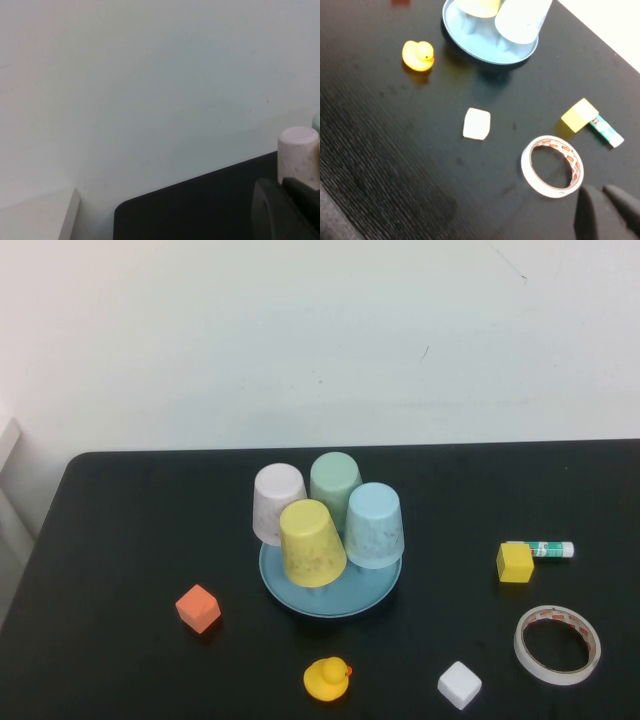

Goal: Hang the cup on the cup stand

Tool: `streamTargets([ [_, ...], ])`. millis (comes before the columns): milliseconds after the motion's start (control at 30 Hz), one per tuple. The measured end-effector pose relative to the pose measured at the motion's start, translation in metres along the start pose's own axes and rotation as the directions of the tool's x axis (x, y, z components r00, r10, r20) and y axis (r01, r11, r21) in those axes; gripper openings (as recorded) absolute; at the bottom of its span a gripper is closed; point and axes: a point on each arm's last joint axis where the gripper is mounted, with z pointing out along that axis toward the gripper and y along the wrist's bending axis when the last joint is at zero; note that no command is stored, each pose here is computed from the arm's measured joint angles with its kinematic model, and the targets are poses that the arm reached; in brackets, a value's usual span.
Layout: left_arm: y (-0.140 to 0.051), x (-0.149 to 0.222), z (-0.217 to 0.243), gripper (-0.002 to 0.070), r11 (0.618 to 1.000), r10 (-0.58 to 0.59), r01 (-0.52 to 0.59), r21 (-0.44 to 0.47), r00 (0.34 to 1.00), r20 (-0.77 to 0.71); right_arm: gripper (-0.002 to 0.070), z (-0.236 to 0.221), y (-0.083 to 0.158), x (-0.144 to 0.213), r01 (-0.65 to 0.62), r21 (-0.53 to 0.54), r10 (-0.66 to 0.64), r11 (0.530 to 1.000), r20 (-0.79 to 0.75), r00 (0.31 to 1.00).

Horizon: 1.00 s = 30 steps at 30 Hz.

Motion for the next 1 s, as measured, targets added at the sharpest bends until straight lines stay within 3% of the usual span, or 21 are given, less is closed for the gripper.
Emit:
streamTargets([
  [467, 0.0002, 0.0001, 0.0, 0.0, 1.0, 0.005, -0.005, -0.002, 1.0, -0.001, -0.0001, 0.0, 0.0, -0.0002, 0.0, 0.0, 0.0, 1.0, 0.002, 1.0],
  [733, -0.0059, -0.0022, -0.0002, 0.0, 0.998, 0.004, -0.006, 0.065, 1.0, 0.025, -0.0001, 0.0, 0.0, -0.0002, -0.001, 0.0, 0.001, 1.0, 0.002, 1.0],
  [1000, -0.0059, -0.0022, -0.0002, 0.0, 0.998, 0.004, -0.006, 0.065, 1.0, 0.025, -0.0001, 0.0, 0.0, -0.0002, -0.001, 0.0, 0.001, 1.0, 0.002, 1.0],
])
